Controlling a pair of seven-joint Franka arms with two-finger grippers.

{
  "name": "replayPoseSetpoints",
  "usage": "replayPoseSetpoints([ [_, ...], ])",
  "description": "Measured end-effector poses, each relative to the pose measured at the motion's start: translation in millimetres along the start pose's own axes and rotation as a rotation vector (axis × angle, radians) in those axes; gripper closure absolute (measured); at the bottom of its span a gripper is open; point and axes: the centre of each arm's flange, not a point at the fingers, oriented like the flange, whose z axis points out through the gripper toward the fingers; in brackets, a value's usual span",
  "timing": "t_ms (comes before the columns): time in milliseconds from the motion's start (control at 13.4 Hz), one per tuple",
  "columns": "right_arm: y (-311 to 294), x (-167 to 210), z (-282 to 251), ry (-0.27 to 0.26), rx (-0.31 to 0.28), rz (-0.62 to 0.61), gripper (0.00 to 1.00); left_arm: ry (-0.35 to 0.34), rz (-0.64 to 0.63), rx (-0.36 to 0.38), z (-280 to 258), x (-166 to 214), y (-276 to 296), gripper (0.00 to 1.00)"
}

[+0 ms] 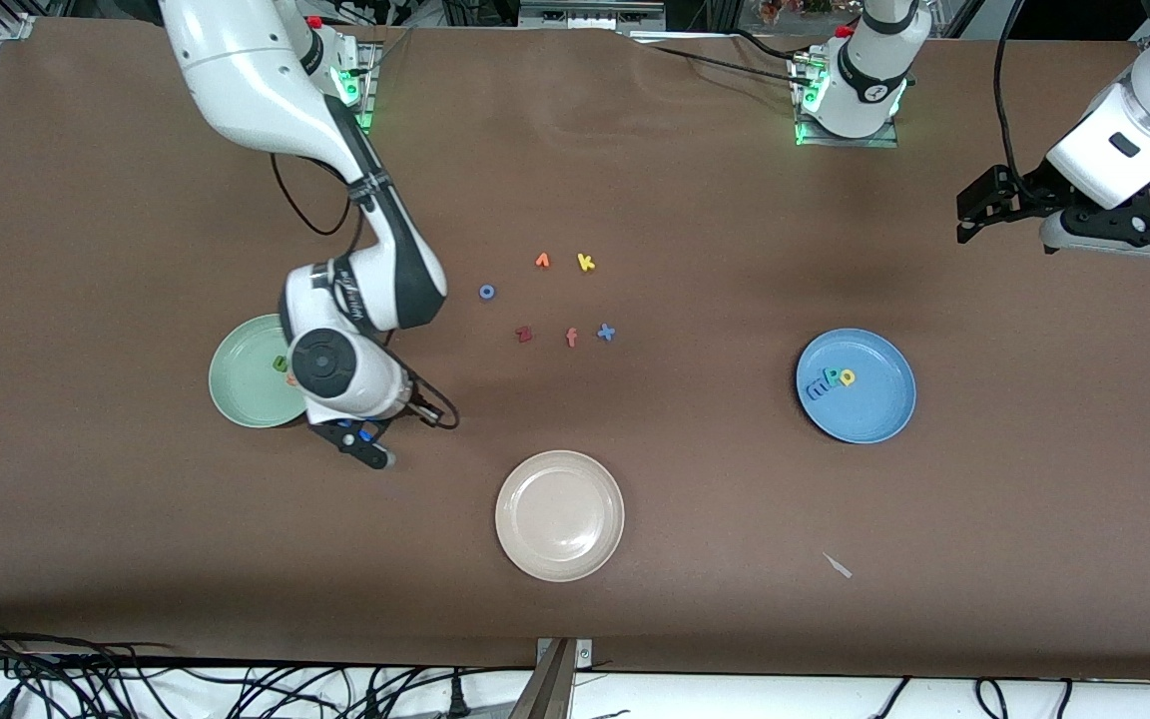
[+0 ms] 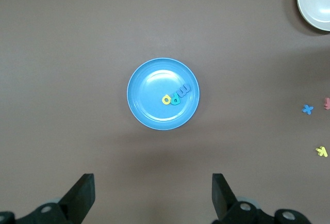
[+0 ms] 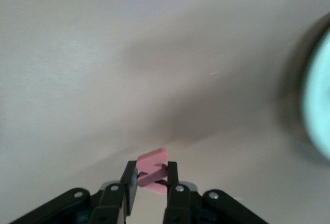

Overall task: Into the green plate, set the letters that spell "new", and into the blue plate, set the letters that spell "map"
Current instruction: 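Carry the pink letter to the green plate while the left gripper returns to rest, then release the pink letter on the green plate and withdraw the right gripper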

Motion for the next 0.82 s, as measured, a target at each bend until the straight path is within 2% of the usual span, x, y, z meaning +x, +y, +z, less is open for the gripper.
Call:
replayPoseSetpoints([
  [149, 40.2, 14.0, -22.0, -0.008, -0.017, -0.081, 0.73, -0.007, -0.004, -0.001, 2.8, 3.0, -1.5, 0.00],
  [446, 139.5, 30.7, -28.1, -0.014, -0.022, -0.222, 0.73, -0.018, -0.008, -0.002, 3.5, 5.8, -3.8, 0.00],
  [669, 218.7, 46.0, -3.7, 0.021, -0.018, -0.304, 0.73, -0.019, -0.012, -0.003, 3.2, 6.0, -5.7, 0.00],
  [818, 246.2, 50.6, 19.8, 0.021, -0.030, -0.318, 0.73, -0.020, -0.014, -0.003, 3.4, 6.0, -7.1, 0.00],
])
